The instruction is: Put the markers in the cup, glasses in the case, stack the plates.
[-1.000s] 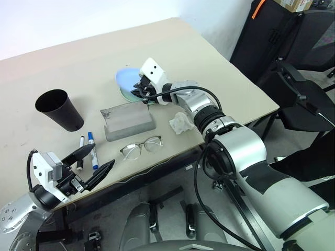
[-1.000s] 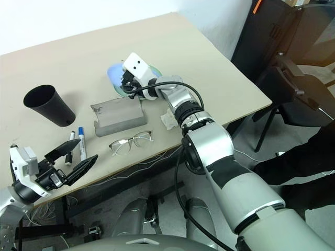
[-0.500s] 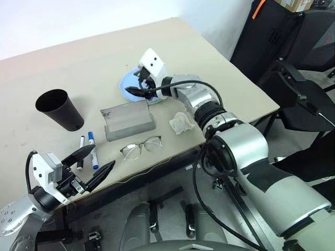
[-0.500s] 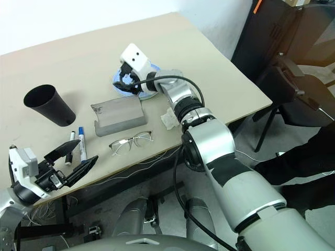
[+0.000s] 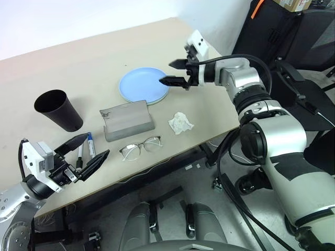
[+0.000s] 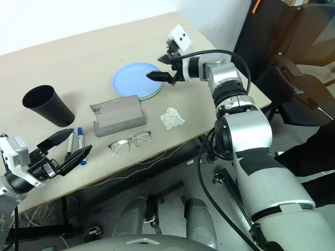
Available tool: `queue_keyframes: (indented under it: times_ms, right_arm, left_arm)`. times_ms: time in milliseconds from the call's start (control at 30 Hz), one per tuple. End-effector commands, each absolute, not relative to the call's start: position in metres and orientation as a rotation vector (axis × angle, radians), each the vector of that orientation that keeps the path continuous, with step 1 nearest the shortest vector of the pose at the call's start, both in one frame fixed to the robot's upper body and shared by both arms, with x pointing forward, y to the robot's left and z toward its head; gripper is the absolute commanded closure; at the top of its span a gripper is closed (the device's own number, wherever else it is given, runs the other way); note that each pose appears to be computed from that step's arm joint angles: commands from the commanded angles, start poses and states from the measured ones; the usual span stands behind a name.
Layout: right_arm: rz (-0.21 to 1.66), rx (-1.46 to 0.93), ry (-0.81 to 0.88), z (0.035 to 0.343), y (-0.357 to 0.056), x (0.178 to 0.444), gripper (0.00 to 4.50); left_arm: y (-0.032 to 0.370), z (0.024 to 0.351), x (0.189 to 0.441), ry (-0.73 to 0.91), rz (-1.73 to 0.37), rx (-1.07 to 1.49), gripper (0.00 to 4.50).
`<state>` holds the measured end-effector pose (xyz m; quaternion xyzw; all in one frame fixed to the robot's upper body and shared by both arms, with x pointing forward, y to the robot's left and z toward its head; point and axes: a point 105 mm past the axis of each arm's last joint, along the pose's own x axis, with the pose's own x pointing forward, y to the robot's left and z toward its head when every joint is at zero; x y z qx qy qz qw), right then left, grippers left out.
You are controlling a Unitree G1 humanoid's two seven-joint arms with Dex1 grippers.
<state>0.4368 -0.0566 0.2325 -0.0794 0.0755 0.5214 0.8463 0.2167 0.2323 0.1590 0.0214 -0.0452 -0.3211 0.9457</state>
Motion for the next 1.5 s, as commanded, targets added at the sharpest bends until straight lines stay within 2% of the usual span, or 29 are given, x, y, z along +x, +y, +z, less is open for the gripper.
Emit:
queue_keyframes:
  times_ms: [33, 233, 500, 667, 767, 1000, 1133, 1500]
  right_arm:
    - [1.051, -0.101, 0.211, 0.229, -0.065, 0.438, 0.03]
    - [0.955, -0.016, 0.415, 0.177, -0.081, 0.434, 0.03]
    - [1.032, 0.005, 0.569, 0.143, -0.088, 0.404, 0.03]
    - [1.063, -0.038, 0.566, 0.135, -0.086, 0.392, 0.03]
    - [1.088, -0.15, 0.505, 0.132, -0.084, 0.389, 0.56]
    - [1.109, -0.238, 0.426, 0.136, -0.082, 0.388, 2.92]
    - [1.134, -0.253, 0.393, 0.143, -0.082, 0.387, 4.44]
    - [1.184, -0.213, 0.305, 0.17, -0.077, 0.389, 4.47]
  left_arm:
    - [0.233, 0.165, 0.219, -0.107, -0.67, 0.065, 0.0]
    - [0.234, 0.169, 0.224, -0.107, -0.683, 0.075, 0.0]
    - [0.237, 0.168, 0.222, -0.088, -0.681, 0.082, 0.0]
    - [0.238, 0.168, 0.223, -0.085, -0.681, 0.083, 0.0]
    - [0.239, 0.168, 0.224, -0.084, -0.682, 0.083, 0.0]
    - [0.24, 0.167, 0.226, -0.079, -0.688, 0.092, 0.0]
    - [0.239, 0.167, 0.227, -0.079, -0.688, 0.092, 0.0]
    - [0.233, 0.17, 0.228, -0.087, -0.697, 0.092, 0.0]
